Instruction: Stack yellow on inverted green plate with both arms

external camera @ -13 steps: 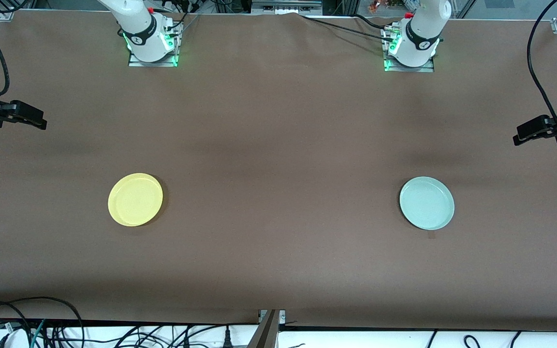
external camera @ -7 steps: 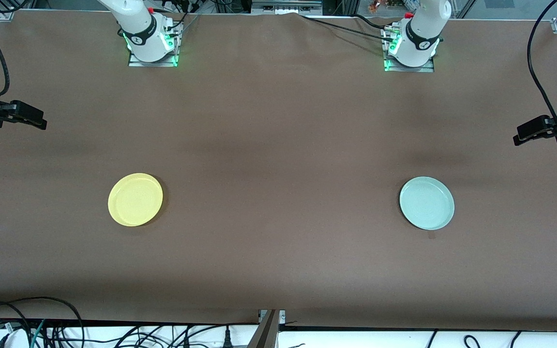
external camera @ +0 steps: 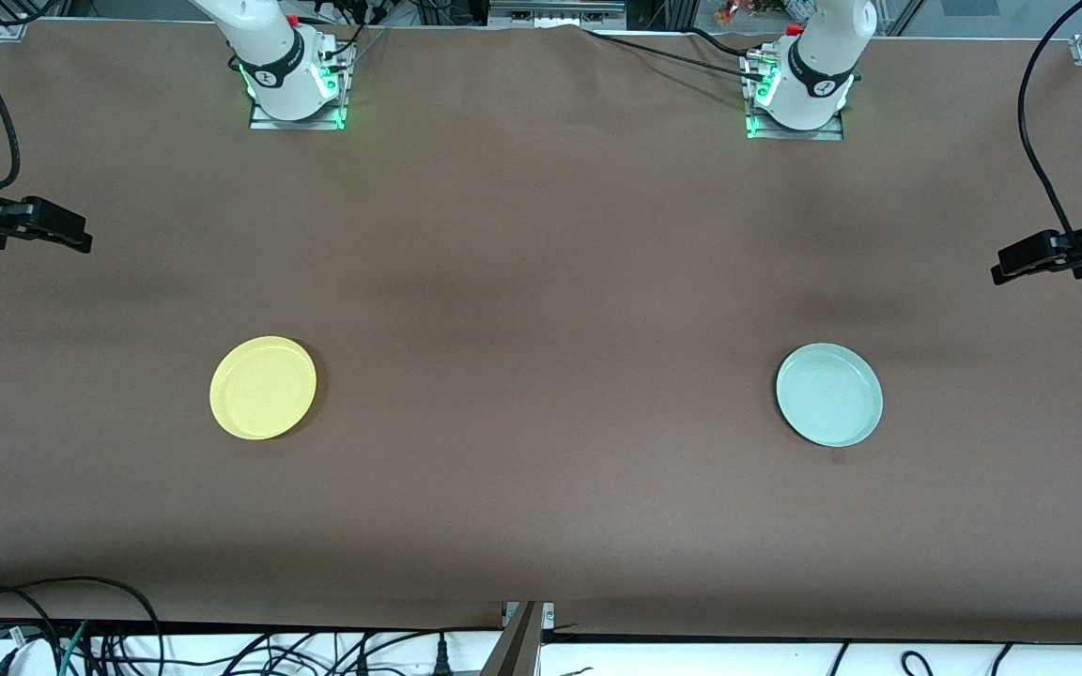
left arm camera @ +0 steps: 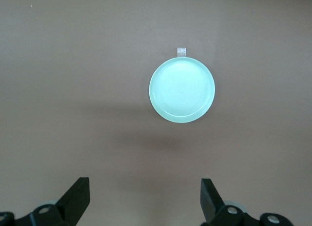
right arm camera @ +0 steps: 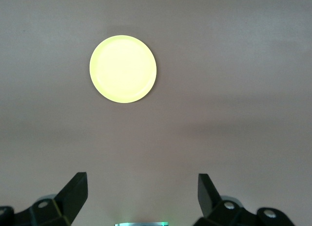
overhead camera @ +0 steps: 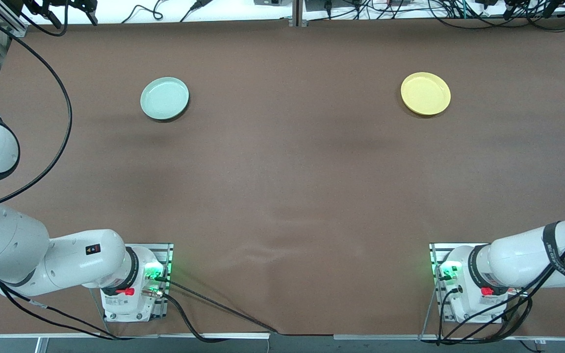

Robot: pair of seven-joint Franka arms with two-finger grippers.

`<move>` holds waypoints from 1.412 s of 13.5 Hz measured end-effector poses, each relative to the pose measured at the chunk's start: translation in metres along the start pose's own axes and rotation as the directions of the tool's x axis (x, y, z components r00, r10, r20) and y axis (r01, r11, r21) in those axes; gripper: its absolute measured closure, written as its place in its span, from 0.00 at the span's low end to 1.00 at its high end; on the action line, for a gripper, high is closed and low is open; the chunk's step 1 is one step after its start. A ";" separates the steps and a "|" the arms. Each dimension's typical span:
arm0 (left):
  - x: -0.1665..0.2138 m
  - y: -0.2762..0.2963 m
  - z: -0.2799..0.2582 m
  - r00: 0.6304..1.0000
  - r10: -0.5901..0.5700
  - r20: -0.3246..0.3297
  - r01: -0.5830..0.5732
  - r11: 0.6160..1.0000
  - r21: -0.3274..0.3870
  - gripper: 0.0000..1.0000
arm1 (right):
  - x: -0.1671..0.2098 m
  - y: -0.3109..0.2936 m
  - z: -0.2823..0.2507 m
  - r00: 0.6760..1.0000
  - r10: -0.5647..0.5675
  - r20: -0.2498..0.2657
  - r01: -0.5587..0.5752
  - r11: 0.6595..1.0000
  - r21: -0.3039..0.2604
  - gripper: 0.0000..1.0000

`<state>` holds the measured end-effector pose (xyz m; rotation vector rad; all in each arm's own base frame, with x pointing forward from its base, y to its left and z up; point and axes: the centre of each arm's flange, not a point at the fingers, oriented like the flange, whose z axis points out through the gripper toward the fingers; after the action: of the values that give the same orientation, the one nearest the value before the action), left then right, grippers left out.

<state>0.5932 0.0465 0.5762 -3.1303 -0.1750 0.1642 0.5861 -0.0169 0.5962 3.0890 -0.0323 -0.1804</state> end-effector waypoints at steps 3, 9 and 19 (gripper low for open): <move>0.000 0.002 0.005 1.000 0.011 0.009 -0.011 0.999 0.033 0.00 | 0.001 0.000 0.001 1.000 0.000 0.001 0.000 1.000 0.000 0.00; -0.002 0.017 0.009 0.999 0.045 0.017 -0.046 0.996 0.080 0.00 | 0.001 0.000 0.001 1.000 0.000 0.001 0.000 1.000 0.000 0.00; 0.034 -0.008 0.226 0.996 0.049 -0.075 -0.047 0.999 0.028 0.00 | 0.002 0.001 0.002 1.000 0.001 -0.003 -0.001 1.000 0.000 0.00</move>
<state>0.6028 0.0571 0.3482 -3.1101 -0.0967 0.0474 0.5880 -0.0175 0.5945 3.0890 -0.0337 -0.1763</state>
